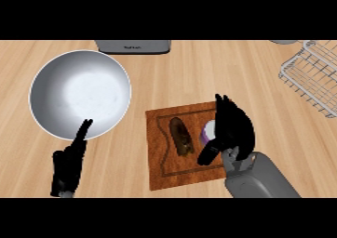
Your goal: Pick the can from the cutting board and place it in the tiered basket
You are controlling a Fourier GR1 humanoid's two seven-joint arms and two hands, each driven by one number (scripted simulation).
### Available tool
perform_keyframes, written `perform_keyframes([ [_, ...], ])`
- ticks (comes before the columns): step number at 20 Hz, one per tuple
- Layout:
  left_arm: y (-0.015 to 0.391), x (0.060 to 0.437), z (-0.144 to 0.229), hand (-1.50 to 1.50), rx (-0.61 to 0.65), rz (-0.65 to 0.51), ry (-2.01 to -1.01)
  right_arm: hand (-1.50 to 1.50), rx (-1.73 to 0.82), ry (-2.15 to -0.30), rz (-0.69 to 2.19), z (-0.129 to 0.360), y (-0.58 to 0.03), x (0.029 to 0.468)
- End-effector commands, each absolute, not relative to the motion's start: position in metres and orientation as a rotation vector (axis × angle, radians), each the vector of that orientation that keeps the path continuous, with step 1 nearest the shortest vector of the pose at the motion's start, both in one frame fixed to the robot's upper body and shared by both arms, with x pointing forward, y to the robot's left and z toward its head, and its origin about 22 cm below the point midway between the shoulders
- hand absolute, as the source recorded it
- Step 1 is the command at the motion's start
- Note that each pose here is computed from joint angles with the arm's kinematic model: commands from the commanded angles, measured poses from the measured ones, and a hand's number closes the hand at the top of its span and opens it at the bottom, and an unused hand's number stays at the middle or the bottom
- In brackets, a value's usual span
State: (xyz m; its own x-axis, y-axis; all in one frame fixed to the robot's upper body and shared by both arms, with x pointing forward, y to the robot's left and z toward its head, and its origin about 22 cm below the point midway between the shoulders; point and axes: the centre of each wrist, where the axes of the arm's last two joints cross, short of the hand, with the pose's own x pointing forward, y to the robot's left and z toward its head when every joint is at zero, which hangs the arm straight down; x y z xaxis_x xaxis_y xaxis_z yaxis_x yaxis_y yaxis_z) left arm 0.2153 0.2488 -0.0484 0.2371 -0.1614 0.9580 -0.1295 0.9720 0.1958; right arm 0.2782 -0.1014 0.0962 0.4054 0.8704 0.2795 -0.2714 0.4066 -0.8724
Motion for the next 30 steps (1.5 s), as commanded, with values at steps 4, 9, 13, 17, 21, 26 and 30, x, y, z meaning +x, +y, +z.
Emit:
perform_keyframes([
  [4,0.237,0.217,-0.051,0.00,0.250,-0.023,-1.301,-1.50,-0.916,-0.593,0.850,0.093,-0.085,0.280],
  [9,0.241,0.219,-0.040,0.00,0.242,-0.021,-1.317,-1.50,-0.888,-0.558,0.840,0.080,-0.081,0.298],
  [13,0.243,0.209,-0.063,0.00,0.261,-0.011,-1.305,-1.50,-0.845,-0.522,0.837,0.065,-0.095,0.290],
  [17,0.258,0.198,-0.058,0.00,0.265,-0.025,-1.306,-1.50,-0.828,-0.524,0.840,0.079,-0.105,0.290],
  [21,0.236,0.203,-0.060,0.00,0.263,-0.024,-1.314,-1.50,-0.811,-0.517,0.829,0.055,-0.104,0.287],
  [26,0.242,0.204,-0.056,0.00,0.241,-0.031,-1.297,1.50,-0.837,-0.531,0.839,0.034,-0.102,0.297],
  [30,0.242,0.204,-0.063,0.00,0.260,-0.034,-1.314,1.50,-0.810,-0.611,0.848,0.048,-0.103,0.309],
])
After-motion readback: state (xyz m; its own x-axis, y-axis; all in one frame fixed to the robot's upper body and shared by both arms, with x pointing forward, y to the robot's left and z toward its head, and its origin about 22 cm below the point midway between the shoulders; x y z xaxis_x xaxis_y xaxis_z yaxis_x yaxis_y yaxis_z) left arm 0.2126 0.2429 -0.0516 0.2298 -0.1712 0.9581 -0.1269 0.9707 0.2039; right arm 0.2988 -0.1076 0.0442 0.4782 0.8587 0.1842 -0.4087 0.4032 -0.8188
